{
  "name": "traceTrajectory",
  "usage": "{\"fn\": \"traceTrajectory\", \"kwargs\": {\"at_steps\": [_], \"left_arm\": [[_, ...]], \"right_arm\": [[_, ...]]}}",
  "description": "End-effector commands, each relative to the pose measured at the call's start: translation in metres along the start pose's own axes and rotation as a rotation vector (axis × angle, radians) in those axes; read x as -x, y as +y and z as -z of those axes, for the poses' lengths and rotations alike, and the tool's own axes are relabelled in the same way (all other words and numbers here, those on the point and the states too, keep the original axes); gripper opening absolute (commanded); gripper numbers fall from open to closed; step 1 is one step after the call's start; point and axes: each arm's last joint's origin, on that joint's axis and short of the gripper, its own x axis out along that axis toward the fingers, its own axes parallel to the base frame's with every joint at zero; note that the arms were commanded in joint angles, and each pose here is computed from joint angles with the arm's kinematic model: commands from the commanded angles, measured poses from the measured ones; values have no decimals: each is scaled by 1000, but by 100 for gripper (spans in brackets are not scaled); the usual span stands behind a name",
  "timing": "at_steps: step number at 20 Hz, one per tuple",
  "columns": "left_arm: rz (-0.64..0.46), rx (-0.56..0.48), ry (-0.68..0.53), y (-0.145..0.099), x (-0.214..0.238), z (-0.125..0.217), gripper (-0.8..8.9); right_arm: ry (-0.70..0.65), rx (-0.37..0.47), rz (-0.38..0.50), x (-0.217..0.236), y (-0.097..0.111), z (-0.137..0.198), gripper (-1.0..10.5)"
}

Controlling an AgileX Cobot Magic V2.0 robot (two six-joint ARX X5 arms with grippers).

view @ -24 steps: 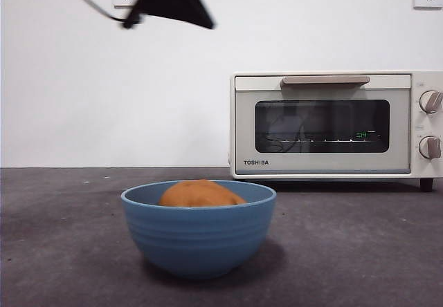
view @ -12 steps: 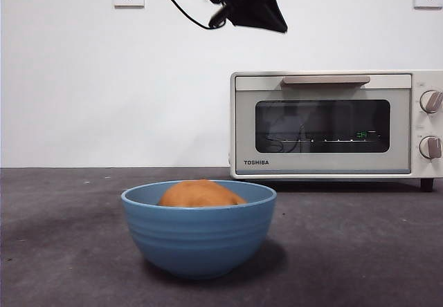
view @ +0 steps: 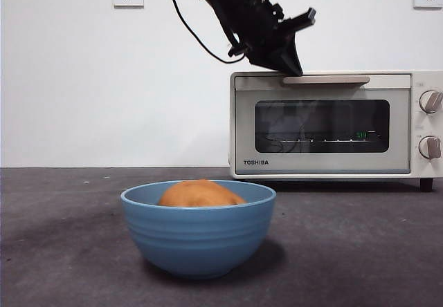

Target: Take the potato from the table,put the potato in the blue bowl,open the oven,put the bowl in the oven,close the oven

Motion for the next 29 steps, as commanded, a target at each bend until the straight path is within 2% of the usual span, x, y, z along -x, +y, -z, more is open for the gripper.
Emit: {"fn": "traceTrajectory", "kwargs": {"at_steps": [1, 4, 8, 13, 15, 20, 21, 25, 29], "left_arm": [[4, 3, 40, 1, -15, 12, -6], [7, 21, 59, 0, -16, 14, -6], [4, 35, 150, -5, -16, 22, -6], [22, 67, 237, -17, -17, 29, -6], [-9, 64, 278, -24, -17, 32, -6], [17, 97, 325, -45, -20, 35, -6], [19, 114, 330, -49, -21, 35, -6], [-43, 122, 373, -67, -28, 45, -6], [-56, 112, 393, -86, -42, 62, -6]], "right_arm": [[11, -21, 6, -2, -1, 2, -12], [9, -21, 14, -2, -1, 2, -12], [8, -26, 14, -2, -1, 2, -12], [15, -75, 17, 9, 0, 0, -11], [-14, -73, 56, 27, 1, -6, -11], [-129, -41, 286, 88, -1, -13, -11], [-164, -35, 303, 97, -1, -15, -11], [-269, -39, 259, 127, 2, -20, -11], [-320, -30, 278, 138, 2, -22, -11]]}}
